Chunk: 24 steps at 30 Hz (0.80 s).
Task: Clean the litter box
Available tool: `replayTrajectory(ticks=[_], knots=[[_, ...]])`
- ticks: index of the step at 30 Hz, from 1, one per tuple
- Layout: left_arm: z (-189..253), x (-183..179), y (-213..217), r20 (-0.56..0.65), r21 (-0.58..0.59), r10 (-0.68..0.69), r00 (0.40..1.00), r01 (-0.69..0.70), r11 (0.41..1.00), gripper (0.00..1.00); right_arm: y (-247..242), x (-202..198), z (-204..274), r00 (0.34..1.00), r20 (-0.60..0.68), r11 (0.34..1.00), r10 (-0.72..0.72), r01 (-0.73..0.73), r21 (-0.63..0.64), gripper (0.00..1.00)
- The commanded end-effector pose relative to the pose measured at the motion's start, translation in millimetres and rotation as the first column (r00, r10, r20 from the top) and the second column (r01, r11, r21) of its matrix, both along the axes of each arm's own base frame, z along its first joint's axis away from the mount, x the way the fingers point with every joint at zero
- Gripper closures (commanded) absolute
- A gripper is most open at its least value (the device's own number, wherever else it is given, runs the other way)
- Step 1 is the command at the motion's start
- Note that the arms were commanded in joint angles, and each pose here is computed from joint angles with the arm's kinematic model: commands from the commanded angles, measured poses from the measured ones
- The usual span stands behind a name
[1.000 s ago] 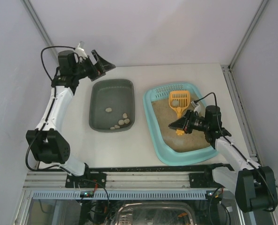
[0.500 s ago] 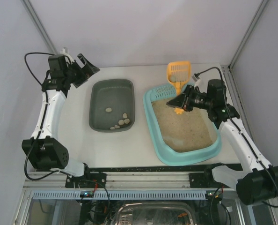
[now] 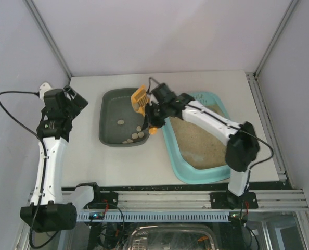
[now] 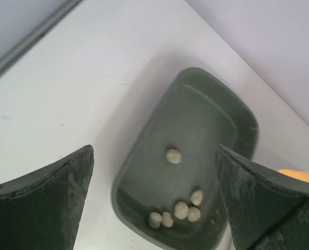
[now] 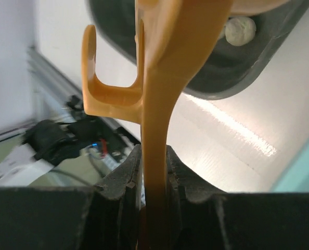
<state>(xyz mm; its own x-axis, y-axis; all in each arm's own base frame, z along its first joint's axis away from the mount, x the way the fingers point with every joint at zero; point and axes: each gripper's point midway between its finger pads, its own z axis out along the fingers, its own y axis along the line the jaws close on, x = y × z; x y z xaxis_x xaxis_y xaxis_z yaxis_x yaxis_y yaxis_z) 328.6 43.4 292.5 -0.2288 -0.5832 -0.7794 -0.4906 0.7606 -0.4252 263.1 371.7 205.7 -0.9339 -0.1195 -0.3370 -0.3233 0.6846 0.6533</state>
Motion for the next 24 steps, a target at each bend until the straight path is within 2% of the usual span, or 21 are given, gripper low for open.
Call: replayTrajectory(ticks=[1, 8, 14, 19, 24], knots=[[-6.2, -22.4, 43.9, 0.026, 0.046, 0.255, 0.967, -0.256, 0.966, 0.0, 7.4, -9.6, -49.0, 0.996, 0.056, 0.952, 0.065, -0.045, -0.303, 1.0], [-17.5, -39.7, 69.0, -0.022, 0.031, 0.388, 0.922, -0.387, 0.922, 0.01, 18.8, 8.1, -83.7, 0.966, 0.226, 0.807, 0.128, 0.031, -0.59, 1.0], [-25.4, -37.8, 69.9, -0.058, 0.021, 0.386, 0.921, -0.386, 0.922, 0.01, 23.3, 22.6, -81.3, 0.858, 0.429, 0.623, 0.283, 0.176, -0.762, 1.0], [-27.9, -36.0, 69.9, -0.068, 0.012, 0.378, 0.923, -0.378, 0.926, 0.01, 19.4, 33.4, -80.2, 0.789, 0.5, 0.512, 0.357, 0.282, -0.811, 1.0], [-29.6, -33.6, 68.5, -0.07, 0.009, 0.363, 0.929, -0.364, 0.931, 0.01, 13.9, 38.6, -78.0, 0.765, 0.517, 0.47, 0.383, 0.32, -0.822, 1.0]])
